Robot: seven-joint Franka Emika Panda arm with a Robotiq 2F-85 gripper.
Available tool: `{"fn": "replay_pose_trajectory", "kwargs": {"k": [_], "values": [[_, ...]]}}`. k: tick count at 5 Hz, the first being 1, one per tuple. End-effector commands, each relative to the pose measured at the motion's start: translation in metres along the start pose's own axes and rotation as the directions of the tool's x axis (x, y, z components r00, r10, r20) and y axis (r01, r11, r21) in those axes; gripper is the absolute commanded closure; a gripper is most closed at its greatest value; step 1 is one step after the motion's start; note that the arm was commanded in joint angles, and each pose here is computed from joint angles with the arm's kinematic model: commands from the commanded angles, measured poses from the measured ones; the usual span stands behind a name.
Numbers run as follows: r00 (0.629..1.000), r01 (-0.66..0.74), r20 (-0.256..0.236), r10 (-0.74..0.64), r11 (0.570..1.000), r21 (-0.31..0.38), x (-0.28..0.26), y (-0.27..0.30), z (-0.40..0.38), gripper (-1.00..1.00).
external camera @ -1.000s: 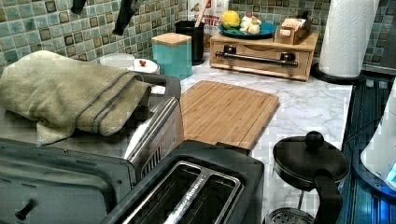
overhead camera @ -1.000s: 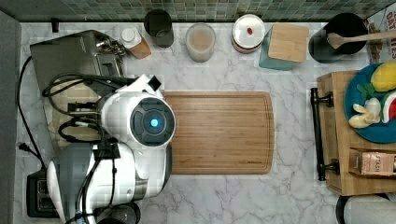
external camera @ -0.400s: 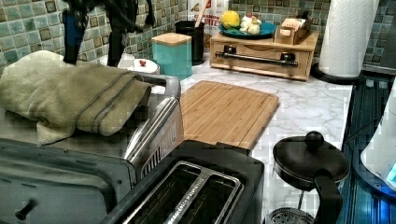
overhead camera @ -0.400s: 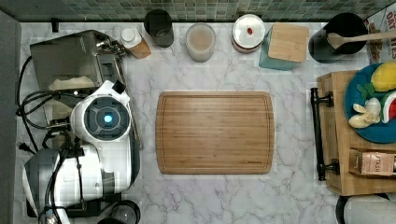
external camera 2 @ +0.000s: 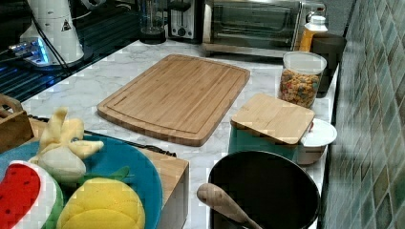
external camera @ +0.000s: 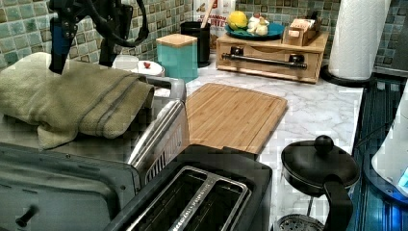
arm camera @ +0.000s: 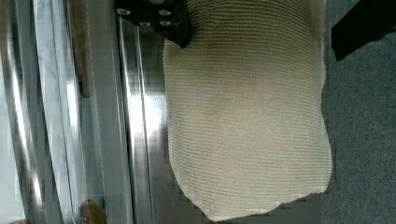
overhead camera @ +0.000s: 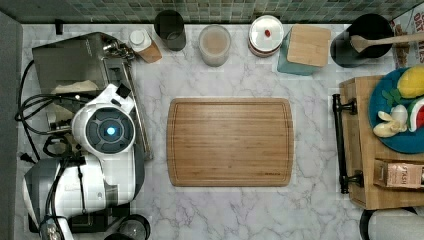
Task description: Pick up the towel.
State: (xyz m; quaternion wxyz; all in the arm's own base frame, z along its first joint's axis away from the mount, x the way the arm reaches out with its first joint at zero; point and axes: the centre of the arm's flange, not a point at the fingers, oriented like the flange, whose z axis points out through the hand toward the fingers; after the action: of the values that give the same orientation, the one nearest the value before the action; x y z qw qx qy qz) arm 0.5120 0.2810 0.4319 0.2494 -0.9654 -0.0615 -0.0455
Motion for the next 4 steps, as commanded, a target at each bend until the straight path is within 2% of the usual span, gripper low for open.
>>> {"fn": "replay_pose_trajectory", "kwargs": {"k": [1, 2, 3, 4], "values": [[0.996, 0.062, 0.060, -0.064, 0.998, 0.028, 0.045, -0.059, 0.013, -1.00], [0.997, 0.031, 0.073, -0.033, 0.999, 0.026, 0.058, -0.063, 0.028, -0.29], [1.000, -0.018, 0.011, 0.018, 1.000, -0.003, 0.067, -0.045, 0.012, 1.00], [0.996, -0.080, -0.040, 0.079, 0.996, -0.026, 0.072, -0.017, -0.010, 1.00]]}}
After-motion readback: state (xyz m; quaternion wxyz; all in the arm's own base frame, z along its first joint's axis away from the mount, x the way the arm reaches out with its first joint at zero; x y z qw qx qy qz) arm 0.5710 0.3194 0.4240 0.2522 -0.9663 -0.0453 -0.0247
